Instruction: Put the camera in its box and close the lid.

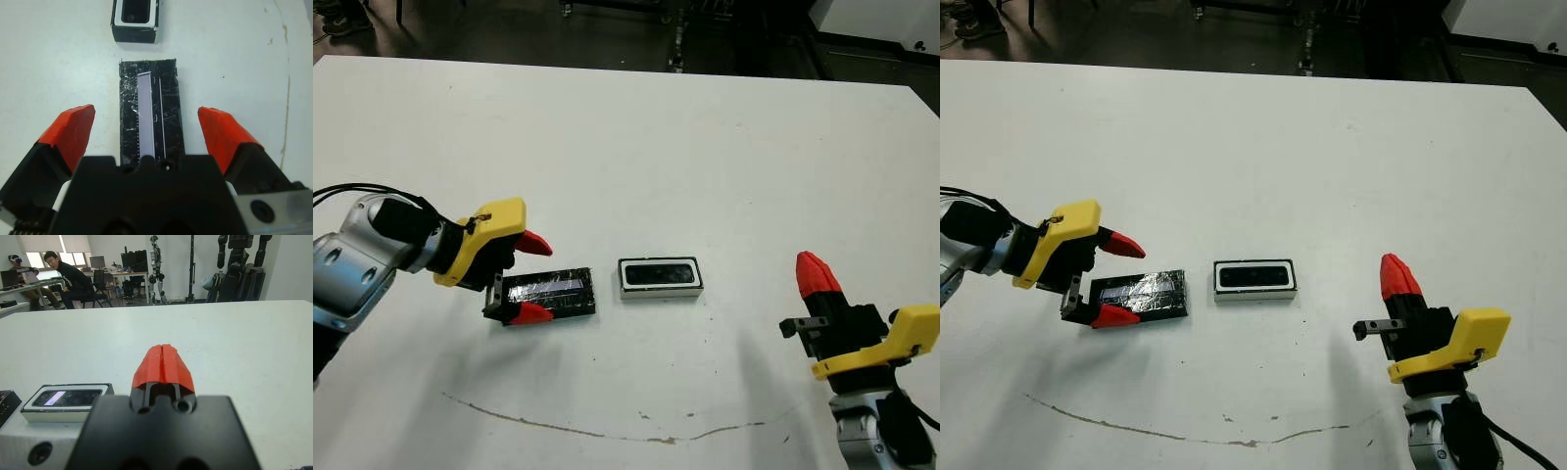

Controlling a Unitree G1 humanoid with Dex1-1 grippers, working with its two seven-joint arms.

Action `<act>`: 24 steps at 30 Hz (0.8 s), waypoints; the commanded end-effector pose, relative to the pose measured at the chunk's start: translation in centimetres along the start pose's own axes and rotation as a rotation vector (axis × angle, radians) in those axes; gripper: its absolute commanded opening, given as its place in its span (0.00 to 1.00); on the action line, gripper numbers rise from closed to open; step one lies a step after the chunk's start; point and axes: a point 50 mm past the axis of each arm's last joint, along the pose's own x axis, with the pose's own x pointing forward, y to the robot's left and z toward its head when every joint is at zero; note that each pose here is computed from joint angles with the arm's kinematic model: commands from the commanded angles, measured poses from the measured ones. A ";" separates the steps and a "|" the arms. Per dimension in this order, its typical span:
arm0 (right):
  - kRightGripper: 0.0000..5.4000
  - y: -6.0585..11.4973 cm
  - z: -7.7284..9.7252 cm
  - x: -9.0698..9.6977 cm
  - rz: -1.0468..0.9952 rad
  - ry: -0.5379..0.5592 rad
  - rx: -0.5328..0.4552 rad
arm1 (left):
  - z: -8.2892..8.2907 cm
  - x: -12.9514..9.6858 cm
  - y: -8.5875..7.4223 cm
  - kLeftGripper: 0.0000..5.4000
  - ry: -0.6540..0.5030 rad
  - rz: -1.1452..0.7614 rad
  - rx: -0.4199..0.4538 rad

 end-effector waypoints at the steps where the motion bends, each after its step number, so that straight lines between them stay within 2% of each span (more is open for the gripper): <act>1: 0.00 -0.1 0.1 -0.2 0.001 0.002 -0.017 | -0.1 -0.1 0.2 1.00 0.021 -0.003 0.003; 15: 0.00 -0.1 0.0 -0.1 0.006 0.009 -0.008 | -0.6 0.2 -0.1 1.00 0.047 0.015 -0.032; 24: 0.00 -0.1 -0.1 -0.1 0.007 0.012 0.003 | -0.5 0.3 -0.4 1.00 0.076 0.068 0.016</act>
